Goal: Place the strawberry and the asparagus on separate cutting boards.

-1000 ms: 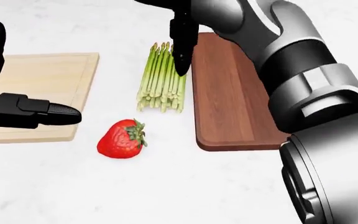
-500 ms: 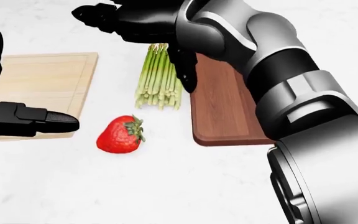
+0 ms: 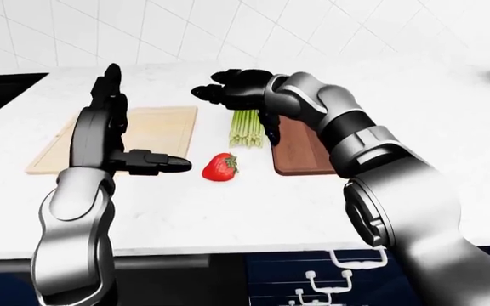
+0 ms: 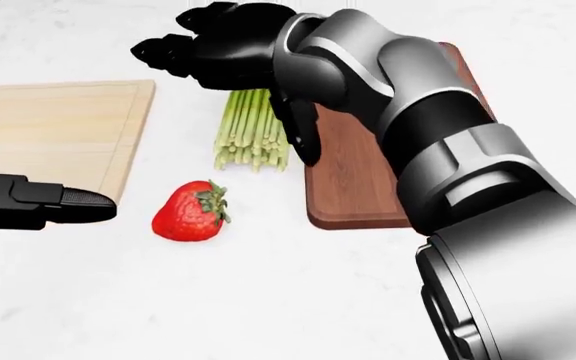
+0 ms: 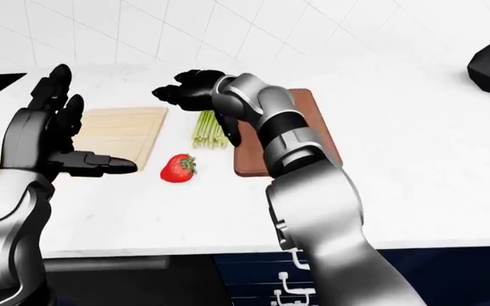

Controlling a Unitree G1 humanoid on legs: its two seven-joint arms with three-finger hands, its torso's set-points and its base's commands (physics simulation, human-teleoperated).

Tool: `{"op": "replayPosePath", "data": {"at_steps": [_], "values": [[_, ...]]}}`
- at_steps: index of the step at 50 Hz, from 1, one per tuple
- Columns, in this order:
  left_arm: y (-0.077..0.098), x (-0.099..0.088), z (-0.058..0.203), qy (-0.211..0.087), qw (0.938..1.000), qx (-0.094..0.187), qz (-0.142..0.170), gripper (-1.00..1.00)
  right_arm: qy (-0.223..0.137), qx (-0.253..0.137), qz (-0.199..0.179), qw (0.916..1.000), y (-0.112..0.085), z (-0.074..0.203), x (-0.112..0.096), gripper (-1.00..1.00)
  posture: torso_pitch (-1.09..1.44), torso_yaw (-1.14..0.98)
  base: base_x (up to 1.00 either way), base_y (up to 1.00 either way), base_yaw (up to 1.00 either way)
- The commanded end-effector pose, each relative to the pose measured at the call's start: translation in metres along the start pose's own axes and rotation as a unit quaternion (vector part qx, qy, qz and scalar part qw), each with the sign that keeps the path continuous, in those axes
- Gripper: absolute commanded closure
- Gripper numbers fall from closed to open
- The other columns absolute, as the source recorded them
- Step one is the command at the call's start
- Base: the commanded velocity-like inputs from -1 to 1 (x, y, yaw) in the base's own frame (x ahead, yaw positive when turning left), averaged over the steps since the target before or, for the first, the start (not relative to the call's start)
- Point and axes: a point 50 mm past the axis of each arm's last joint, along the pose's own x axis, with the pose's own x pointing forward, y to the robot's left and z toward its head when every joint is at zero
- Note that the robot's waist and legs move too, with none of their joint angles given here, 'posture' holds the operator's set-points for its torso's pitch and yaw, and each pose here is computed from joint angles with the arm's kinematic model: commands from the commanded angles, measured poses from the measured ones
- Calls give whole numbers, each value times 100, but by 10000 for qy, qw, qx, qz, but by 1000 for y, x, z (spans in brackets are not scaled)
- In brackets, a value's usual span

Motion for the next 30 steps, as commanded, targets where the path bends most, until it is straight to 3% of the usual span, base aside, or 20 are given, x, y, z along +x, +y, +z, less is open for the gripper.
{"op": "replayPosePath", "data": {"at_steps": [1,2,6,14,30], "values": [[4,-2,15,-405,9991,84,116,-100,58,-136,-445,9989,-27,-1,-6,-100,0,0,0,0,0],[4,-2,15,-403,9991,84,112,-100,60,-145,-440,9989,-27,-1,-5,-87,0,0,0,0,0],[4,-2,15,-404,9991,78,117,-100,68,-120,-413,9991,-26,0,-4,-70,0,0,0,0,0],[6,-4,13,-384,9992,79,127,-100,86,-94,-387,9992,-24,0,-3,-52,0,0,0,0,0],[8,-9,12,-375,9991,87,167,-100,-37,-170,-237,9996,-12,6,2,-42,0,0,0,0,0]]}}
